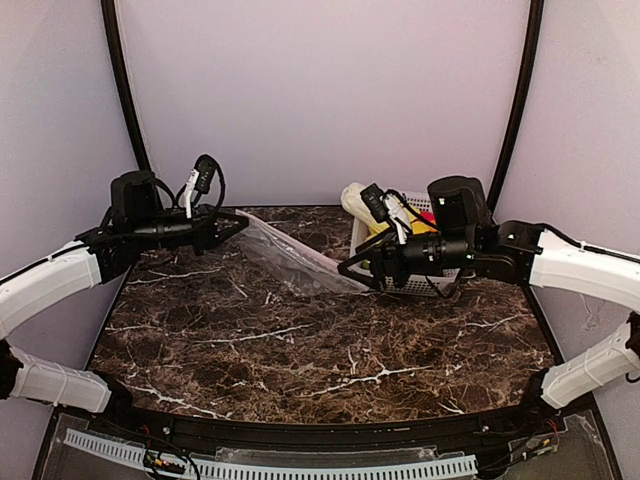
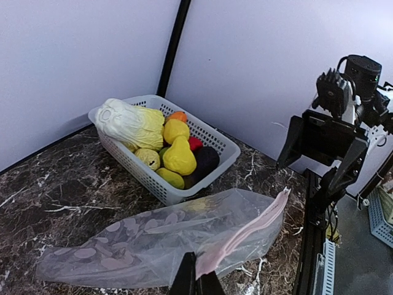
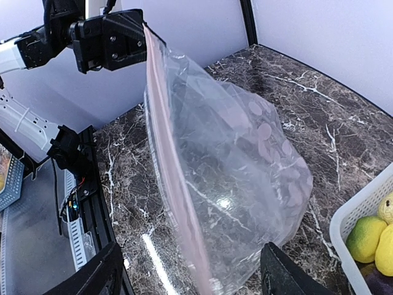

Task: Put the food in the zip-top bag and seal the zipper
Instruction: Unzip the zipper from the zipper food storage bag, then pass from the left arm to the right

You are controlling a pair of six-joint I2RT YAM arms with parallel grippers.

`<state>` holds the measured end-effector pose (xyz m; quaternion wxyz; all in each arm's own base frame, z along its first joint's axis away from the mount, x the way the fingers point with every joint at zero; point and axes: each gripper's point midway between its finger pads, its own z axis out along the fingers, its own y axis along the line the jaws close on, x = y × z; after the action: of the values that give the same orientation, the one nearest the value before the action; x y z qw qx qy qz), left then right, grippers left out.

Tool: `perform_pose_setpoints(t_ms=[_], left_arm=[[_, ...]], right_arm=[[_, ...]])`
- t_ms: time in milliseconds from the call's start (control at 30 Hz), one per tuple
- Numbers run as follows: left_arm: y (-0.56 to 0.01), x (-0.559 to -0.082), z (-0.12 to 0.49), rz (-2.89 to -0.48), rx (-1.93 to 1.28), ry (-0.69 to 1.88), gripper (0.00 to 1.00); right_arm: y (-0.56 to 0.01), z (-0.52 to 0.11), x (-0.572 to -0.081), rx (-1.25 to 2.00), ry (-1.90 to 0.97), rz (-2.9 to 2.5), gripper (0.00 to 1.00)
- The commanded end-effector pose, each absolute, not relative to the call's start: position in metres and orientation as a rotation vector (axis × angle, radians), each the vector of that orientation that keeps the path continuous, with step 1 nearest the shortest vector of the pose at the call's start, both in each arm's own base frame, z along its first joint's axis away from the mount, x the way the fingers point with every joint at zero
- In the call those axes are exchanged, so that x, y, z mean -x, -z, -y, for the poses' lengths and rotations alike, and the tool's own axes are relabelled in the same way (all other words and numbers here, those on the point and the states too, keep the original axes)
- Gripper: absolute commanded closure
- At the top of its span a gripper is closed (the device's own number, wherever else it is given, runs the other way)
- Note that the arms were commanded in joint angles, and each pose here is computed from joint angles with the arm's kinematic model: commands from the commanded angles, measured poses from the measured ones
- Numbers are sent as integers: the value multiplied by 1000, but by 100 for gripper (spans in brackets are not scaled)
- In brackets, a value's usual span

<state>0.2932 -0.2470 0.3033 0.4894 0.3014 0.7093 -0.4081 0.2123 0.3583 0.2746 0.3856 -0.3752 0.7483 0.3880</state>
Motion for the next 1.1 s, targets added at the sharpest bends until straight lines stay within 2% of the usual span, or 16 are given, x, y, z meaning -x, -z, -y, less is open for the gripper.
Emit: perform_pose_setpoints(t_ms=[0, 100, 500, 1067], left_arm=[[-309, -270, 266, -1669, -890, 1028, 99], [-306, -267, 271, -1672, -913, 1049, 99], [-300, -266, 275, -1688, -932, 1050, 99], [-302, -264, 275, -1680, -930, 1042, 99]], right_arm=[[-296, -348, -216, 930, -948, -1861, 24], [-295, -350, -218, 937, -940, -1869, 25], [-292, -385, -209, 1048, -992, -1858, 39], [-287, -403, -210, 1091, -1014, -1855, 57]])
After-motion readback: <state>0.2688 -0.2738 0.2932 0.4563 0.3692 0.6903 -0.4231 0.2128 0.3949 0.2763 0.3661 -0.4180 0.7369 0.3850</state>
